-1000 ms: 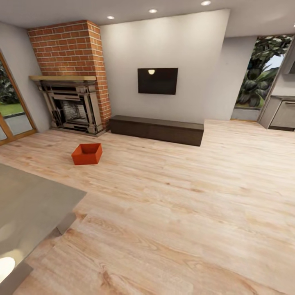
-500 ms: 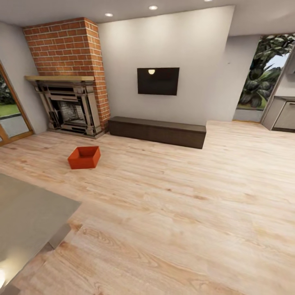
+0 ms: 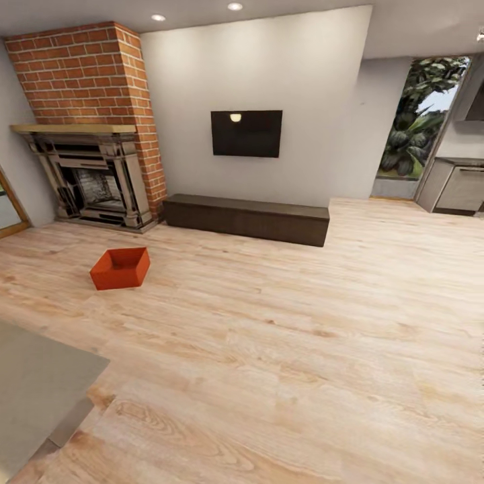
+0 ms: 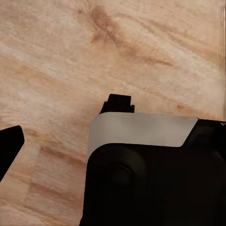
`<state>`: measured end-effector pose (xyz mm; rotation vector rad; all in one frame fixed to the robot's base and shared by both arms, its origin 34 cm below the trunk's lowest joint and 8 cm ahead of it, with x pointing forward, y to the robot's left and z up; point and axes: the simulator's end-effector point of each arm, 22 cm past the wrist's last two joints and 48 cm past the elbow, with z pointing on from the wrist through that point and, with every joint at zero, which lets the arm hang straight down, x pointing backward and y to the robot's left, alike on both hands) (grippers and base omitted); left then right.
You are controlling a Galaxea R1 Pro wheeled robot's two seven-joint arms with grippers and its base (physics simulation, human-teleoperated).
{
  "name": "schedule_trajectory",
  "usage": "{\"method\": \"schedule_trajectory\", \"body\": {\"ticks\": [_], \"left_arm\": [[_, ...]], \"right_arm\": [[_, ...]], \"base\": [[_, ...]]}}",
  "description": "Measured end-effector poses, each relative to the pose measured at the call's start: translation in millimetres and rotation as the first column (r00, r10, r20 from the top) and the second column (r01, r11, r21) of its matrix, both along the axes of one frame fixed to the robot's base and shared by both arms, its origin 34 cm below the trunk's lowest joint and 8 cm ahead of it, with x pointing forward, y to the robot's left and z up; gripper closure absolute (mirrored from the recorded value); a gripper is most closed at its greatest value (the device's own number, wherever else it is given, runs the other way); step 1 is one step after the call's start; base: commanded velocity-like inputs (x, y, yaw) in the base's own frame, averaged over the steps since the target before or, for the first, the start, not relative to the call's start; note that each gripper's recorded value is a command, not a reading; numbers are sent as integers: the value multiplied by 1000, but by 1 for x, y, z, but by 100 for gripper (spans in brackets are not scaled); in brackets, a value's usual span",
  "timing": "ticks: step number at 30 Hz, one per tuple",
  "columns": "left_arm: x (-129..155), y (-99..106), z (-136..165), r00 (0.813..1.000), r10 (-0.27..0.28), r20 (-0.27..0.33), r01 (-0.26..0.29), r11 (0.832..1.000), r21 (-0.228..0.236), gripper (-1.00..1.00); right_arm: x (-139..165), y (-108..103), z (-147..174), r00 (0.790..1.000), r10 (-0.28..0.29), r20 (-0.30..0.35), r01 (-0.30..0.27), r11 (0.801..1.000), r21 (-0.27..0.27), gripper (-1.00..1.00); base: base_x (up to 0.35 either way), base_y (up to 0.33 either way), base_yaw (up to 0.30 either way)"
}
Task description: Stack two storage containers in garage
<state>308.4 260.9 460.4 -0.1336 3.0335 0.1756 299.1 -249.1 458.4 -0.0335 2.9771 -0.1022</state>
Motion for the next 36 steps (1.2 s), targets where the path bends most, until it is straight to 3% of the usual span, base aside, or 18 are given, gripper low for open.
{"method": "schedule_trajectory", "body": {"ticks": [9, 36], "left_arm": [[0, 0, 0, 1000, 0, 0, 0, 1000, 0, -100], [0, 0, 0, 1000, 1, 0, -1, 1000, 0, -100]], "right_arm": [[0, 0, 0, 1000, 0, -1, 0, 1000, 0, -100], [0, 1, 0, 1000, 0, -1, 0, 1000, 2, -100]], "base": [[324, 0, -177], [324, 0, -2]]}}
